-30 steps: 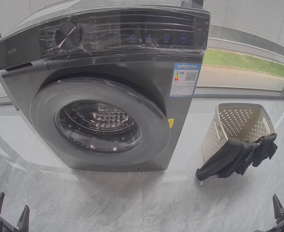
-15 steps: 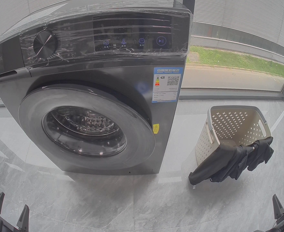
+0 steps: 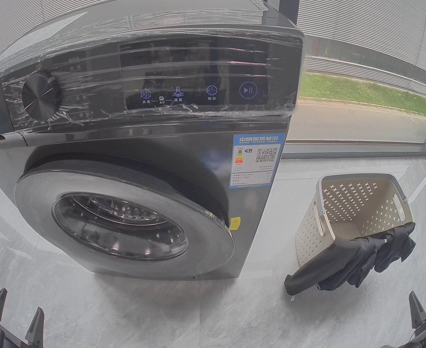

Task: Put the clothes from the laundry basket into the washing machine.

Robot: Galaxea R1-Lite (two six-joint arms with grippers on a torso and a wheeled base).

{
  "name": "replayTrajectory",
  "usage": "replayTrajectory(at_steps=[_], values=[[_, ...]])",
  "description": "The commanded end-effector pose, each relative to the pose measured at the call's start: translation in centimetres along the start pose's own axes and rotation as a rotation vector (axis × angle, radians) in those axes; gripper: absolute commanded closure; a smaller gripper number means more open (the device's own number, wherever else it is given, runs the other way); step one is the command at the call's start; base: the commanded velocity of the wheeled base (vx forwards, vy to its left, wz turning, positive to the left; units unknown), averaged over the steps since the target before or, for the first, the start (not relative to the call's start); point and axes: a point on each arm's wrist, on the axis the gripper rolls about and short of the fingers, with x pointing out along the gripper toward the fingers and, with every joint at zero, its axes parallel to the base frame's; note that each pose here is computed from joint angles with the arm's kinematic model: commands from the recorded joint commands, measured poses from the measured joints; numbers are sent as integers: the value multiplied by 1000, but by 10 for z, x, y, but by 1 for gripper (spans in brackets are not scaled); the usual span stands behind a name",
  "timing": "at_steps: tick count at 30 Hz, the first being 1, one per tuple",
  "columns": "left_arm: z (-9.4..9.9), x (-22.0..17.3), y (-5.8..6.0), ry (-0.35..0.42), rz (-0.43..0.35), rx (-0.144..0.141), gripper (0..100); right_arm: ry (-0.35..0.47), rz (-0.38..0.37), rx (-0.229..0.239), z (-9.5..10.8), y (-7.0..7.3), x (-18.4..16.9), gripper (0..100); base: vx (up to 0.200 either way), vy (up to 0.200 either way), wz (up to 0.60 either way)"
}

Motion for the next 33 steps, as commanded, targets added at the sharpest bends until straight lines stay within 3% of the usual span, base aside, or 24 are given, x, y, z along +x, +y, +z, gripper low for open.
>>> replayTrajectory(at_steps=[1,33], values=[[-5,0,0,1,0,-1,0,16,1,0,-5,0,1,0,0,0,0],[-5,0,0,1,0,0,0,16,1,0,-5,0,1,0,0,-188,0]])
